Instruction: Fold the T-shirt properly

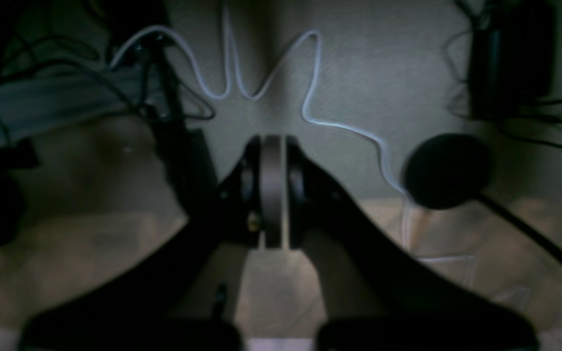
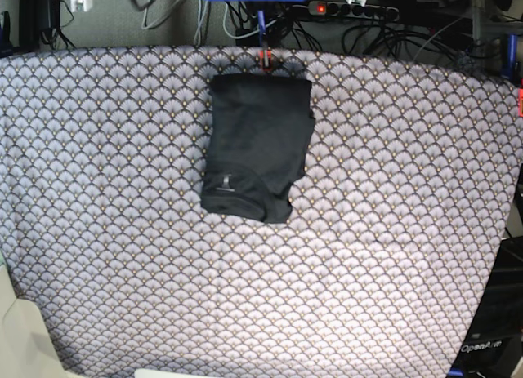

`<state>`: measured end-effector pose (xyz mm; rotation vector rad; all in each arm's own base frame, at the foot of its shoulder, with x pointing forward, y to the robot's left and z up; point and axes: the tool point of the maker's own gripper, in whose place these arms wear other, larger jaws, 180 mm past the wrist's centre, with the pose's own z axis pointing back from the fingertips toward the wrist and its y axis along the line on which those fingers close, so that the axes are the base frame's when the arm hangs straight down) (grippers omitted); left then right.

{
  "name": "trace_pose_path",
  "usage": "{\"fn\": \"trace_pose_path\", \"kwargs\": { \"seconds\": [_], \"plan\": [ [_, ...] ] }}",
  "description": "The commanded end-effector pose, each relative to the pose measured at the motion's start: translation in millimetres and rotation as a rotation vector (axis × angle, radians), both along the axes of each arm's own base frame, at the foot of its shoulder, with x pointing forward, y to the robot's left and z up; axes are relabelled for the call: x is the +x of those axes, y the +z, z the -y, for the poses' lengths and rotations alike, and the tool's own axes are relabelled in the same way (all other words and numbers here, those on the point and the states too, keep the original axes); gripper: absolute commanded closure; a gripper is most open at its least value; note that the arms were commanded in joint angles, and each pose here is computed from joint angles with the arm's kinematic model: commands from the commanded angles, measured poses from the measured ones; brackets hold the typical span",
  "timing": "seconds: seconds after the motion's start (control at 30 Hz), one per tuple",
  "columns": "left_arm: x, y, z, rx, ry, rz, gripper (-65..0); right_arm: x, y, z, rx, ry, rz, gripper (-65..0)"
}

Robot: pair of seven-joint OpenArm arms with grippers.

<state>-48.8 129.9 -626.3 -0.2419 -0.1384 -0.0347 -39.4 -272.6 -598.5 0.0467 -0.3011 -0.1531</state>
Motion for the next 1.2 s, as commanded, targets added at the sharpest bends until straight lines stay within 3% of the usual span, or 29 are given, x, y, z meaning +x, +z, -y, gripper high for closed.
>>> {"fn": "trace_pose_path", "kwargs": {
  "seconds": [0.0,0.3,0.43,0.6,0.7,0.83,1.03,1.17],
  "plan": [
    [-11.0,-2.4,0.6,-0.009,0.011,-0.017,0.0,-7.2,-0.3,-1.1,0.014,0.005,-0.002,0.0],
    [6.0,-26.1,3.1,0.012,0.214,-0.007,0.0,-18.4,-28.4,-79.9,0.284,0.077,-0.116,0.0],
    [50.6,-30.5,-20.9,0.161,0.196,0.091,0.0,-13.3,-45.7,-65.4,0.076,0.178,-0.167,0.0],
    [53.0,-31.7,-28.7,0.258,0.186,0.095,0.0,-6.1,-53.3,-59.5,-0.104,0.280,-0.181,0.0],
    [53.2,-32.0,-21.9,0.276,0.194,0.097,0.0,-5.2,-54.9,-68.5,-0.113,0.281,-0.177,0.0],
    [57.1,-31.7,-26.0,0.316,0.196,0.102,0.0,-3.4,-53.9,-55.3,-0.208,0.295,-0.179,0.0],
    [56.5,-29.8,-39.1,0.406,0.185,0.103,0.0,-1.6,-55.5,-67.9,-0.205,0.293,-0.171,-0.6],
    [61.7,-28.1,-49.3,0.456,0.169,0.112,0.0,2.6,-53.3,-60.7,-0.306,0.301,-0.163,-0.6]
  ]
}}
